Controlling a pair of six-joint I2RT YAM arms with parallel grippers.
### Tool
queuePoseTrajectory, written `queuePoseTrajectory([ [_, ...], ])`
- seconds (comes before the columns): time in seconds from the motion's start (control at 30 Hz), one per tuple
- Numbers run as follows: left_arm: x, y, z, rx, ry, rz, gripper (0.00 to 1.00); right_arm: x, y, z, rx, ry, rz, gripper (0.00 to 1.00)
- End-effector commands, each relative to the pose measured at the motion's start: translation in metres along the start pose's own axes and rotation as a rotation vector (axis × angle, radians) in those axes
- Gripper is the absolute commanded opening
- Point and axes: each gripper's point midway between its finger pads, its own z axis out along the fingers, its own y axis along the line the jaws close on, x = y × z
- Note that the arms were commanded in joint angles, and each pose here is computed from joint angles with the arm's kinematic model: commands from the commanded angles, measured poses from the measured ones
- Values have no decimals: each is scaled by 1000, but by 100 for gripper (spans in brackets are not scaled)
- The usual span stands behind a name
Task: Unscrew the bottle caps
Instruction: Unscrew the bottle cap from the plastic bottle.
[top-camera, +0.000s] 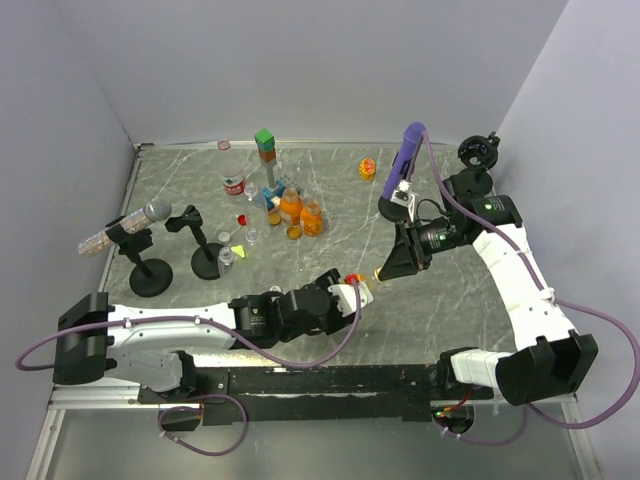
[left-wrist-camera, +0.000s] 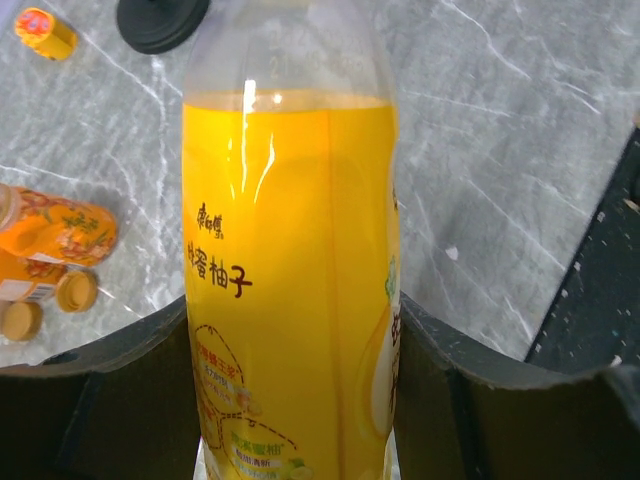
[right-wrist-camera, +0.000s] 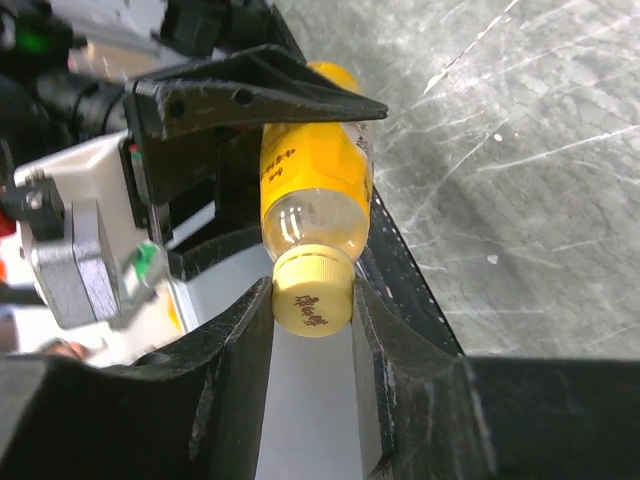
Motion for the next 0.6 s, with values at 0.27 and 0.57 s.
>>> queuePoseTrajectory([
  [0.27, -64, -27, -47, 432, -302, -92, 3, 26, 61, 0, -176, 1, -835, 9],
  [0.57, -64, -17, -59, 479, -332, -95, 3, 19, 66, 2, -162, -103, -1074, 17],
])
